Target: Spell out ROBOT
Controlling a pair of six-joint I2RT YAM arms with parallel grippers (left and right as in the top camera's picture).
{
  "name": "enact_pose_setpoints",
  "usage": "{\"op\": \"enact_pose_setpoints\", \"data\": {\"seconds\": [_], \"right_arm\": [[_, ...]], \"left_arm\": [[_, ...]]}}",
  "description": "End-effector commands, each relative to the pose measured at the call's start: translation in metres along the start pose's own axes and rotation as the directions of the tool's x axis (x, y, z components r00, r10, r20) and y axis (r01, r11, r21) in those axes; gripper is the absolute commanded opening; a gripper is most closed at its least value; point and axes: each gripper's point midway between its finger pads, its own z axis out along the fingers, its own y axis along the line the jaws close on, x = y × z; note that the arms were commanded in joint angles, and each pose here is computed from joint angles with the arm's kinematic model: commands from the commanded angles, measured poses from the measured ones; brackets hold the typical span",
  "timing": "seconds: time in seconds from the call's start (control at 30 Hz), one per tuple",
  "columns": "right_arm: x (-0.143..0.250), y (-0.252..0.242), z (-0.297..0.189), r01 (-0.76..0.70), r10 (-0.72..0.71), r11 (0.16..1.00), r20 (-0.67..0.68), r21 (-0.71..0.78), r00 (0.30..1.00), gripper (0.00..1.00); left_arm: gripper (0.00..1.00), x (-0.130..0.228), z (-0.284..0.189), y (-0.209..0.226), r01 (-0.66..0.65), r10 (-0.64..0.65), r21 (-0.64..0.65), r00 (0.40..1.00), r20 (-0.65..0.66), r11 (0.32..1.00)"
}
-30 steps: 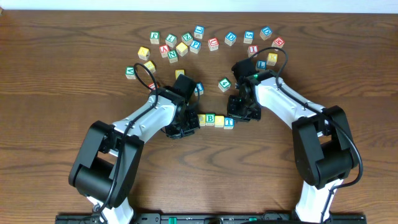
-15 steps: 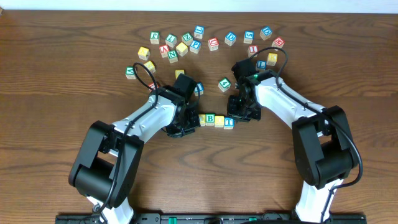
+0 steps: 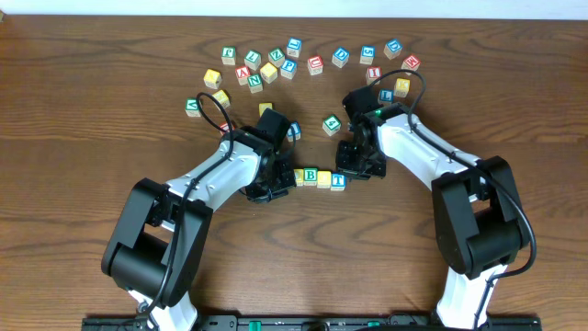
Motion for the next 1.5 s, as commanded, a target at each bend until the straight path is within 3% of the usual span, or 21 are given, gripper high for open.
{"op": "enact_pose_setpoints", "data": {"seconds": [0.0, 0.4, 0.73, 0.97, 1.17, 1.47], "right_arm": [[-0.001, -0.008, 0.004, -0.030, 0.031, 0.999, -0.009, 0.012, 0.999, 0.06], [-0.003, -0.025, -0.004, -0.029, 0.030, 0.999, -0.031, 0.026, 0.999, 0.01], [0.025, -0.013, -0.060, 0.034, -0.033, 0.999, -0.044, 0.021, 0.998, 0.01], [0.055, 0.033, -0.048, 0.063, -0.062, 0.996, -0.012, 0.071, 0.998, 0.01], [0.057, 0.036, -0.032, 0.008, -0.026, 0.979, 0.085, 0.206, 0.996, 0.01], [0.055, 0.050, -0.008, 0.028, -0.040, 0.986, 0.069, 0.167, 0.997, 0.01]], "left_arm": [[0.08, 0.002, 0.006, 0.006, 0.013, -0.013, -0.024, 1.000, -0.007, 1.000], [0.08, -0.001, -0.022, -0.004, -0.015, 0.014, 0.022, 0.999, 0.048, 1.000], [0.07, -0.031, -0.101, 0.026, 0.027, -0.037, 0.040, 0.966, 0.255, 0.999], [0.07, -0.056, -0.133, 0.109, 0.292, -0.285, 0.024, 0.910, 0.302, 0.956], [0.08, -0.055, -0.141, 0.151, 0.425, -0.410, 0.013, 0.866, 0.285, 0.905], [0.07, -0.055, -0.144, 0.162, 0.458, -0.440, 0.008, 0.851, 0.288, 0.889]]}}
